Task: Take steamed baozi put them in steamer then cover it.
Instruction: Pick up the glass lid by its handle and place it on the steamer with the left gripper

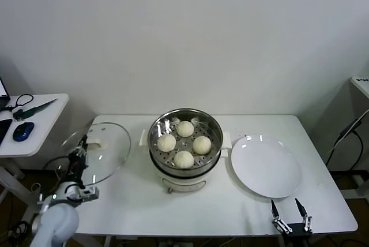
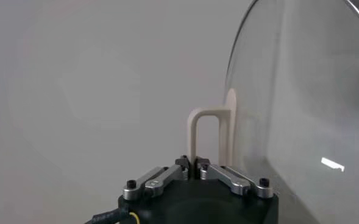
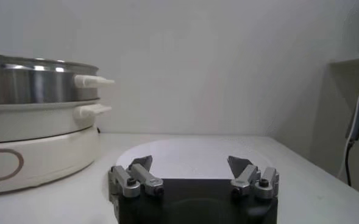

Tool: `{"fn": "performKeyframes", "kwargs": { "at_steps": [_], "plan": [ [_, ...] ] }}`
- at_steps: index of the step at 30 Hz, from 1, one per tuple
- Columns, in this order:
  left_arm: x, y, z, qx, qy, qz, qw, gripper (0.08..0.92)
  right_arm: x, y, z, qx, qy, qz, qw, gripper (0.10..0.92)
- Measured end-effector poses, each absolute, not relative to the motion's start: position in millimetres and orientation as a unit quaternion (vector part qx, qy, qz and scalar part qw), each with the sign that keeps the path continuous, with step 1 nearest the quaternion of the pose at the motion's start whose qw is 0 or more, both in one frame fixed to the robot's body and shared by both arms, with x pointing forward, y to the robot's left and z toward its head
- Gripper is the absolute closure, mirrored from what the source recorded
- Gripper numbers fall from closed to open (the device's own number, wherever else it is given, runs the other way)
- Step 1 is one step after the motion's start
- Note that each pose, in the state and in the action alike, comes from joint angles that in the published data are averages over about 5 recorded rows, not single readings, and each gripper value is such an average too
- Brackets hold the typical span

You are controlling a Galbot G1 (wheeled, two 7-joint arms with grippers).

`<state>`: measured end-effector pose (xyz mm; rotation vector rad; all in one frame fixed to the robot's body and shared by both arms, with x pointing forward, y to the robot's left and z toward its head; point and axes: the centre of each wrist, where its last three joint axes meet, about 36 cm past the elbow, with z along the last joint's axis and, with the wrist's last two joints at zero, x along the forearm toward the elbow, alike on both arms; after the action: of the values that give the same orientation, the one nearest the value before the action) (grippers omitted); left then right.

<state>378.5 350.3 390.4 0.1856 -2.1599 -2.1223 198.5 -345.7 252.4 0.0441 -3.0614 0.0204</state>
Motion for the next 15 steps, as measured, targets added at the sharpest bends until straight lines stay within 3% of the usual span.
{"fn": "performKeyframes", "kwargs": {
  "at_steps": [8,15],
  "plan": [
    [388.1,300.8,452.5,0.061,-0.728,-0.682,0.036,0.847,204.5,-344.5,256.8,0.012,-0.999,0.011,0.043,0.2],
    [389.3,235.5,477.4,0.046,-0.746,-0.664,0.023,0.847,208.4,-345.6,258.7,0.009,-0.999,0.014,0.041,0.2]
  ]
}}
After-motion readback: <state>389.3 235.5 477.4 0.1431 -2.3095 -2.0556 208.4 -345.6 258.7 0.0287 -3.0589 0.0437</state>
